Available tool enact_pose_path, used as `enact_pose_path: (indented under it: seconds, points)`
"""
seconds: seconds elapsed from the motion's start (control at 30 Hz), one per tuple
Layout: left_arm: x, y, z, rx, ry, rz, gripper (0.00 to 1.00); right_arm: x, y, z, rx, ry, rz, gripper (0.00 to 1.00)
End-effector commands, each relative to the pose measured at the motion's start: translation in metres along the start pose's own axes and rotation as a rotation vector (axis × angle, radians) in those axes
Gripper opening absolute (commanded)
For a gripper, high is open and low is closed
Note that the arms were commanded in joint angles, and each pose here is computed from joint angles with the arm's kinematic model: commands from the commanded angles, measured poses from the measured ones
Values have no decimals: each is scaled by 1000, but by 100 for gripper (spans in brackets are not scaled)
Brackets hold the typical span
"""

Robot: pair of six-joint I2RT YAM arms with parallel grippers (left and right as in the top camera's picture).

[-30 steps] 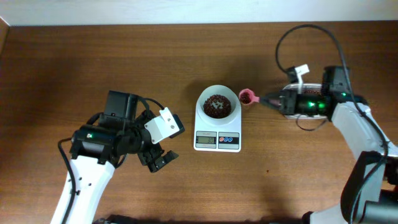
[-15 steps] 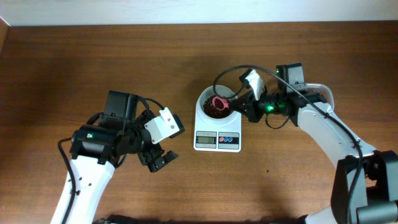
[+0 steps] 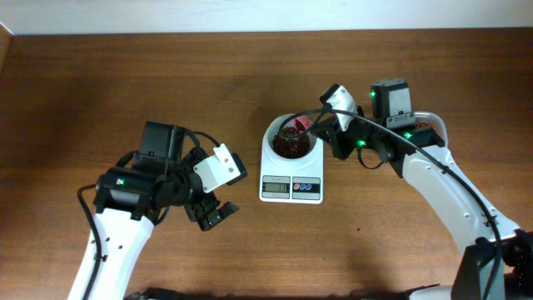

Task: Scoop and weigh 50g on scale
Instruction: 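Tip the scoop over the white bowl to pour beans in, then move the empty scoop back and dip it into the bean tub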

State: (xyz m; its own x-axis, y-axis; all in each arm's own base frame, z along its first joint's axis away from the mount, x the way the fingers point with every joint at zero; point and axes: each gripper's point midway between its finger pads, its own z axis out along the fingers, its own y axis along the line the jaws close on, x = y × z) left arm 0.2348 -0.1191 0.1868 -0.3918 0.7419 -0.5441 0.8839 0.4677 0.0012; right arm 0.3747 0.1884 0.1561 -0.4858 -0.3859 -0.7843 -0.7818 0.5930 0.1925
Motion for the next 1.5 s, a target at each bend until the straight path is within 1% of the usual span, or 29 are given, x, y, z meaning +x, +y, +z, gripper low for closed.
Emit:
enact_pose_path:
  seconds: [0.0, 0.07, 0.2, 0.3, 0.4, 0.57, 0.73, 0.8, 0.9, 0.97, 1.0, 1.07, 1.1, 1.17, 1.27, 1.4, 1.47]
  points:
    - [0, -1, 0, 8, -6, 11, 99, -8, 5, -1, 44, 2, -66, 4]
    - [0, -1, 0, 8, -6, 11, 99, -11, 15, 3, 42, 9, -104, 4]
    - [0, -1, 0, 8, -6, 11, 99, -15, 6, -1, 181, 42, -148, 4]
    - [0, -1, 0, 8, -6, 11, 99, -29, 10, -16, 225, 10, -207, 4]
    - [0, -1, 0, 8, -6, 11, 99, -40, 15, -30, 240, -24, -243, 4]
    - [0, -1, 0, 8, -6, 11, 99, -27, 18, -29, 223, 26, -218, 4]
    - [0, -1, 0, 8, -6, 11, 99, -37, 17, -34, 241, -12, -234, 4]
    - [0, -1, 0, 8, -6, 11, 99, -41, 6, -45, 318, -14, -237, 4]
    - [0, -1, 0, 8, -6, 11, 99, -37, -39, -89, 570, 15, -187, 4]
    - [0, -1, 0, 8, -6, 11, 99, -27, -67, -125, 710, 38, -128, 4]
    - [0, -1, 0, 8, -6, 11, 99, -15, -83, -145, 774, 65, -82, 4]
    - [0, -1, 0, 8, -6, 11, 99, 9, -101, -165, 822, 116, -5, 4]
    - [0, -1, 0, 8, -6, 11, 99, 28, -112, -177, 845, 160, 53, 4]
    - [0, -1, 0, 8, -6, 11, 99, 54, -123, -187, 860, 221, 127, 4]
    - [0, -1, 0, 8, -6, 11, 99, 95, -138, -183, 836, 334, 231, 4]
    - [0, -1, 0, 8, -6, 11, 99, 138, -149, -154, 760, 459, 309, 4]
    - [0, -1, 0, 8, -6, 11, 99, 153, -152, -143, 750, 477, 399, 4]
